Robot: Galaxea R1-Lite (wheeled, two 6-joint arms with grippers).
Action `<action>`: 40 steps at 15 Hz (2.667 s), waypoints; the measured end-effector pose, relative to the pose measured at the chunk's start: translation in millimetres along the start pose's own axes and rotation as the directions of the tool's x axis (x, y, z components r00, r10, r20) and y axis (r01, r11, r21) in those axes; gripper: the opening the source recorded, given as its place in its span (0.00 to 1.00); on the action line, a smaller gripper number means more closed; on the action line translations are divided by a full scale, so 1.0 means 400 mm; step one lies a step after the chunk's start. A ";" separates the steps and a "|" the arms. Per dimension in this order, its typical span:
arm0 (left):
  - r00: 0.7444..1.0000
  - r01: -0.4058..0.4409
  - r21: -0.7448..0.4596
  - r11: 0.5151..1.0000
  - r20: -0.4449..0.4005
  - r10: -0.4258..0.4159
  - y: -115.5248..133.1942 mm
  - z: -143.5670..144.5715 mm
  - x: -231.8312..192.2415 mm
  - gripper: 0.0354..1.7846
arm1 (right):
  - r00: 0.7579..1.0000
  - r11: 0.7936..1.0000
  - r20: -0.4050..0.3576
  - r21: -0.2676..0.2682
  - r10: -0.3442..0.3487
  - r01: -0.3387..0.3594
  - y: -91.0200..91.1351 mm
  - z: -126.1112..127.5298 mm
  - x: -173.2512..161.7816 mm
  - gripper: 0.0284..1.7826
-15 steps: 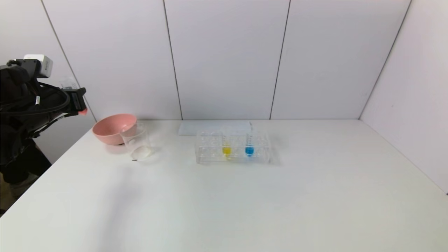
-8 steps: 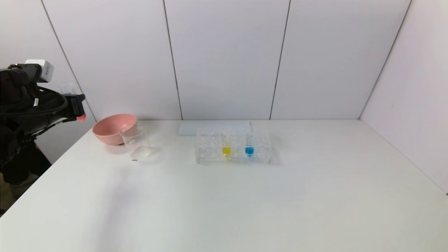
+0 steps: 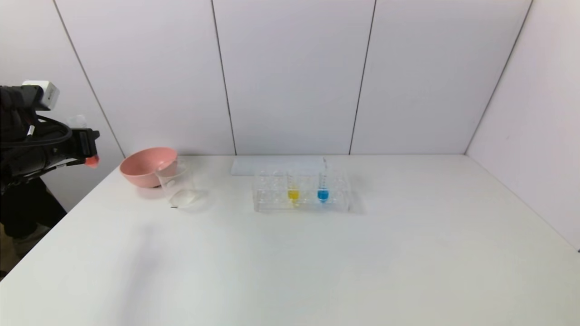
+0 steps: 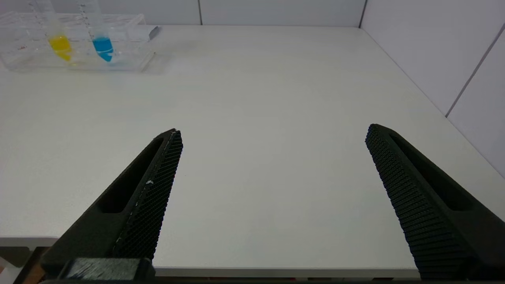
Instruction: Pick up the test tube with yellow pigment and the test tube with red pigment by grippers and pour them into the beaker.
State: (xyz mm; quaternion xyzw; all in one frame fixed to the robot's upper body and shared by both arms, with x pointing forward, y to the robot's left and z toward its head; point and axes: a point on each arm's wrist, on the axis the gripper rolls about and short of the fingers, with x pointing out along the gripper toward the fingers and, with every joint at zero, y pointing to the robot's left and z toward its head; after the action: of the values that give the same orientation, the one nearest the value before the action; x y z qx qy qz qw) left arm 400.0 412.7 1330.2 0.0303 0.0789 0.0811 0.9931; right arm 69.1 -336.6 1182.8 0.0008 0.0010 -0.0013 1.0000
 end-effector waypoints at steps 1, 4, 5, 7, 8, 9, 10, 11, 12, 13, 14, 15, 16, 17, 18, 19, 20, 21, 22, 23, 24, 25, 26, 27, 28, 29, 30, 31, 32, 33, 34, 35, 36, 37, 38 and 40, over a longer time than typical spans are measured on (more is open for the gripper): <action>1.000 0.000 -0.002 1.000 -0.025 0.000 0.000 -0.005 -0.002 0.25 | 1.000 1.000 0.000 0.000 0.000 0.000 0.000 0.000 0.000 0.95; 0.997 0.003 -0.007 1.000 -0.074 -0.003 -0.001 -0.007 -0.007 0.25 | 1.000 1.000 0.000 0.000 -0.001 0.001 0.000 0.000 0.000 0.95; 0.997 0.005 -0.007 1.000 -0.073 -0.005 -0.002 -0.006 -0.007 0.25 | 1.000 1.000 0.000 0.000 -0.001 0.001 0.000 0.000 0.000 0.95; 0.997 0.011 -0.004 1.000 -0.075 -0.012 -0.008 -0.009 -0.004 0.25 | 1.000 1.000 0.000 0.000 -0.001 0.001 0.000 0.000 0.000 0.95; 0.997 0.019 -0.002 1.000 -0.078 -0.019 -0.013 -0.011 -0.002 0.25 | 1.000 1.000 0.000 0.000 -0.001 0.001 0.000 0.000 0.000 0.95; 0.997 0.024 -0.002 1.000 -0.079 -0.024 -0.017 -0.012 0.000 0.25 | 1.000 1.000 0.000 0.000 -0.001 0.001 0.000 0.000 0.000 0.95; 0.997 0.026 -0.002 1.000 -0.079 -0.027 -0.018 -0.013 0.002 0.25 | 1.000 1.000 0.000 0.000 -0.001 0.001 0.000 0.000 0.000 0.95; 0.997 0.027 0.002 1.000 -0.077 -0.027 -0.018 -0.013 0.006 0.25 | 1.000 1.000 0.000 0.000 -0.001 0.001 0.000 0.000 0.000 0.95; 0.997 0.031 0.016 0.999 -0.076 -0.029 -0.019 -0.013 0.010 0.25 | 1.000 1.000 0.000 0.000 -0.001 0.001 0.000 0.000 0.000 0.95; 0.997 0.037 0.041 0.998 -0.073 -0.034 -0.018 -0.011 0.015 0.25 | 1.000 1.000 0.000 0.000 -0.001 0.001 0.000 0.000 0.000 0.95; 0.997 0.043 0.062 0.997 -0.068 -0.039 -0.019 -0.008 0.020 0.25 | 1.000 1.000 0.000 0.000 0.000 0.000 0.000 0.000 0.000 0.95; 0.997 0.049 0.075 0.996 -0.067 -0.044 -0.019 -0.007 0.023 0.25 | 1.000 1.000 0.000 0.000 -0.001 0.001 0.000 0.000 0.000 0.95; 0.996 0.058 0.079 0.995 -0.068 -0.053 -0.019 -0.008 0.027 0.25 | 1.000 1.000 0.000 0.000 -0.001 0.001 0.000 0.000 0.000 0.95; 0.996 0.063 0.080 0.995 -0.068 -0.058 -0.019 -0.009 0.030 0.25 | 1.000 1.000 0.000 0.000 -0.001 0.001 0.000 0.000 0.000 0.95; 0.996 0.064 0.081 0.995 -0.069 -0.059 -0.019 -0.009 0.031 0.25 | 1.000 1.000 0.000 0.000 -0.001 0.001 0.000 0.000 0.000 0.95; 0.996 0.065 0.082 0.995 -0.070 -0.059 -0.019 -0.010 0.033 0.25 | 1.000 1.000 0.000 0.000 -0.001 0.001 0.000 0.000 0.000 0.95; 0.996 0.065 0.084 0.994 -0.072 -0.059 -0.019 -0.011 0.036 0.25 | 1.000 1.000 0.000 0.000 -0.001 0.001 0.000 0.000 0.000 0.95; 0.995 0.066 0.090 0.994 -0.074 -0.059 -0.019 -0.013 0.039 0.25 | 1.000 1.000 0.000 0.000 -0.001 0.001 0.000 0.000 0.000 0.95; 0.995 0.069 0.102 0.992 -0.075 -0.061 -0.019 -0.014 0.044 0.25 | 1.000 1.000 0.000 0.000 -0.001 0.001 0.000 0.000 0.000 0.95; 0.994 0.082 0.109 0.991 -0.075 -0.074 -0.020 -0.013 0.047 0.25 | 1.000 1.000 0.000 0.000 -0.001 0.001 0.000 0.000 0.000 0.95; 0.993 0.097 0.115 0.989 -0.074 -0.089 -0.022 -0.013 0.050 0.25 | 1.000 1.000 0.000 0.000 -0.001 0.001 0.000 0.000 0.000 0.95; 0.991 0.122 0.129 0.984 -0.069 -0.114 -0.024 -0.010 0.053 0.25 | 1.000 1.000 0.000 0.000 0.000 0.000 0.000 0.000 0.000 0.95; 0.988 0.148 0.136 0.980 -0.065 -0.140 -0.026 -0.008 0.056 0.25 | 1.000 1.000 0.000 0.000 0.000 0.000 0.000 0.000 0.000 0.95; 0.984 0.172 0.137 0.976 -0.061 -0.165 -0.027 -0.006 0.060 0.25 | 1.000 1.000 0.000 0.000 -0.001 0.001 0.000 0.000 0.000 0.95; 0.980 0.198 0.139 0.970 -0.059 -0.191 -0.028 -0.007 0.065 0.25 | 1.000 1.000 0.000 0.000 -0.001 0.001 0.000 0.000 0.000 0.95; 0.975 0.220 0.145 0.965 -0.060 -0.213 -0.029 -0.006 0.068 0.25 | 1.000 1.000 0.000 0.000 -0.001 0.001 0.000 0.000 0.000 0.95; 0.969 0.245 0.150 0.958 -0.076 -0.236 -0.030 -0.008 0.071 0.25 | 1.000 1.000 0.000 0.000 -0.001 0.001 0.000 0.000 0.000 0.95; 0.963 0.262 0.159 0.952 -0.101 -0.248 -0.030 -0.008 0.072 0.25 | 1.000 1.000 0.000 0.000 0.000 0.000 0.000 0.000 0.000 0.95; 0.959 0.273 0.178 0.945 -0.128 -0.252 -0.029 -0.008 0.073 0.25 | 1.000 1.000 0.000 0.000 0.000 0.000 0.000 0.000 0.000 0.95; 0.955 0.283 0.202 0.938 -0.153 -0.255 -0.028 -0.005 0.074 0.25 | 1.000 1.000 0.000 0.000 0.000 0.000 0.000 0.000 0.000 0.95; 0.950 0.295 0.222 0.929 -0.178 -0.258 -0.028 -0.002 0.074 0.25 | 1.000 1.000 0.000 0.000 -0.001 0.001 0.000 0.000 0.000 0.95; 0.945 0.305 0.234 0.923 -0.196 -0.262 -0.028 0.000 0.074 0.25 | 1.000 1.000 0.000 0.000 -0.001 0.001 0.000 0.000 0.000 0.95; 0.941 0.317 0.248 0.915 -0.206 -0.270 -0.028 0.003 0.075 0.25 | 1.000 1.000 0.000 0.000 0.000 0.000 0.000 0.000 0.000 0.95; 0.936 0.330 0.259 0.908 -0.211 -0.280 -0.028 0.006 0.076 0.25 | 1.000 1.000 0.000 0.000 0.000 0.000 0.000 0.000 0.000 0.95; 0.932 0.342 0.261 0.903 -0.216 -0.291 -0.028 0.010 0.078 0.25 | 1.000 1.000 0.000 0.000 0.000 0.000 0.000 0.000 0.000 0.95; 0.926 0.358 0.280 0.891 -0.228 -0.301 -0.028 0.015 0.081 0.25 | 1.000 1.000 0.000 0.000 -0.001 0.001 0.000 0.000 0.000 0.95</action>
State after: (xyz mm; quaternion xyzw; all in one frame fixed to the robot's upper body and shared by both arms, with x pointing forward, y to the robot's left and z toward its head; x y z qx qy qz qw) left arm 434.5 406.9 1330.4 0.1679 0.1832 -0.1006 0.9634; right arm 69.1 -336.6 1182.8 0.0006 0.0010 -0.0017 1.0000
